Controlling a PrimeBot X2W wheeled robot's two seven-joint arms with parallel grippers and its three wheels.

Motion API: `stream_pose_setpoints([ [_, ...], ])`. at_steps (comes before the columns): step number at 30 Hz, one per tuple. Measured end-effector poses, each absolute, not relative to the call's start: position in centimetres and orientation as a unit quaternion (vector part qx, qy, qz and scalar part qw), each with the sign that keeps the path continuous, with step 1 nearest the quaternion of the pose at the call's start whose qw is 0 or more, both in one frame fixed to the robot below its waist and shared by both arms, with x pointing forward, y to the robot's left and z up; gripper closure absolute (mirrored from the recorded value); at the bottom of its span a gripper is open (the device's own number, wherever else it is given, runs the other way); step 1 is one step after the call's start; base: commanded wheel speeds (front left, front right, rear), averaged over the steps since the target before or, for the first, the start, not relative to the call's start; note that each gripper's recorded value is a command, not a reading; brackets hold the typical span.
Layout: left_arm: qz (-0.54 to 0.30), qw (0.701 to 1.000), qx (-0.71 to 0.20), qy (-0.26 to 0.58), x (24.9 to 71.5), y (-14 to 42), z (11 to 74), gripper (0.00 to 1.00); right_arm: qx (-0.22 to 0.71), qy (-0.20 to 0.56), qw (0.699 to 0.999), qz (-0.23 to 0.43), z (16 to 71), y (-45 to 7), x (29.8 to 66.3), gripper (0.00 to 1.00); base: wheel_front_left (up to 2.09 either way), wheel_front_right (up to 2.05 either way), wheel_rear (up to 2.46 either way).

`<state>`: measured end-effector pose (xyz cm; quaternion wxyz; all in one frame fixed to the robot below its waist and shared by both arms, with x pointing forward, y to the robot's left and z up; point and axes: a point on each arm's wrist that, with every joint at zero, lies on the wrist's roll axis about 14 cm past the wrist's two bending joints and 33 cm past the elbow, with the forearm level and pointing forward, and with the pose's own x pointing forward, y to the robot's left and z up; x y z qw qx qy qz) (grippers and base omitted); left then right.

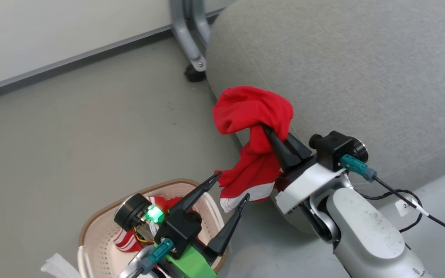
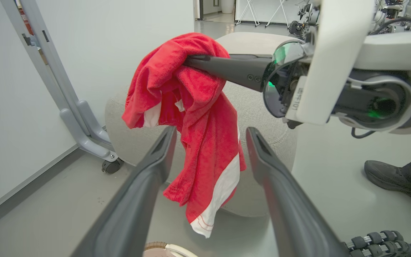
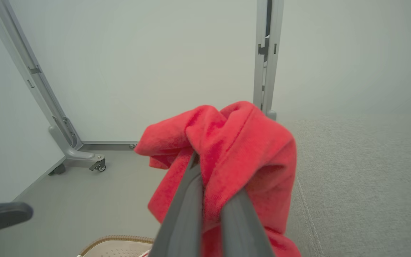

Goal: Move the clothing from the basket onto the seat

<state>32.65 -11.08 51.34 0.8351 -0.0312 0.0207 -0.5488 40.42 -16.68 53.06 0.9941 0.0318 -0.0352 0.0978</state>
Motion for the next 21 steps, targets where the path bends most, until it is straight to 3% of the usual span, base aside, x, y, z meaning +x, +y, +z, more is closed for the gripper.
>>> stream_pose_setpoints([
  [9, -0.602, 0.797, -0.043, 0.02, 32.9, -14.3, 50.7, 0.0, 0.013, -0.017, 1.0, -0.021, 51.9, -25.4, 40.3, 1.0, 0.0, 0.0, 0.0],
  [21, -0.587, 0.807, -0.061, -0.02, 38.8, -14.5, 50.1, 0.0, -0.059, -0.071, 0.988, -0.121, 57.2, -36.2, 46.4, 1.0, 0.0, 0.0, 0.0],
])
